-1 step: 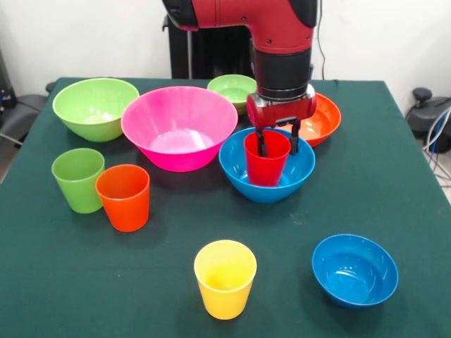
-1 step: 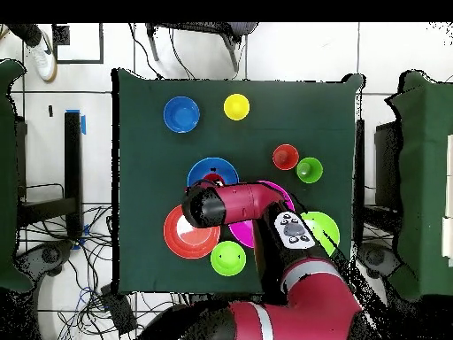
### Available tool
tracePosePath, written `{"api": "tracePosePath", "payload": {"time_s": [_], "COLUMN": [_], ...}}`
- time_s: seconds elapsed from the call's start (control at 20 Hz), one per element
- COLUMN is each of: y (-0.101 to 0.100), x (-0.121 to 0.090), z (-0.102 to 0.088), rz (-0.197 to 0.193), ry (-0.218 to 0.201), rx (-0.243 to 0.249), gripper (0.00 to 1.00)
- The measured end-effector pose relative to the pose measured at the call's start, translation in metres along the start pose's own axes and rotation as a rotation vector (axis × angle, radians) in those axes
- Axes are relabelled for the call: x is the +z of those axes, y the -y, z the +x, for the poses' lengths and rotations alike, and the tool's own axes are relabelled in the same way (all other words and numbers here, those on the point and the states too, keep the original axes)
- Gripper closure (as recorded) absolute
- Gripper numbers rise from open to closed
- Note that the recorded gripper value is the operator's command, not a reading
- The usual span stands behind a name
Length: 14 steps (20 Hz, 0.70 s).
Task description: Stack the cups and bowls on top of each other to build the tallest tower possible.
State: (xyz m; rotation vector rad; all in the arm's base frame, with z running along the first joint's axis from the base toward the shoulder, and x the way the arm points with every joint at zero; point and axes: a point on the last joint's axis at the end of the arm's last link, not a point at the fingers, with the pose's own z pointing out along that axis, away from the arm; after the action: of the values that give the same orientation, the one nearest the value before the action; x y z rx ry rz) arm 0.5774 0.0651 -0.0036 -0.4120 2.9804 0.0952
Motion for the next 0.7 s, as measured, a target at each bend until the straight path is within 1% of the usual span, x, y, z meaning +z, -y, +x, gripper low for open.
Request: {"api": "tracePosePath", "payload": {"time_s": [0.7], "y": [-0.0023], "x": [-0.0009], "z": [-0.0015], "rz": [0.01], "ry": [0.0], "rx": [-0.01], "gripper": [0.0]}}
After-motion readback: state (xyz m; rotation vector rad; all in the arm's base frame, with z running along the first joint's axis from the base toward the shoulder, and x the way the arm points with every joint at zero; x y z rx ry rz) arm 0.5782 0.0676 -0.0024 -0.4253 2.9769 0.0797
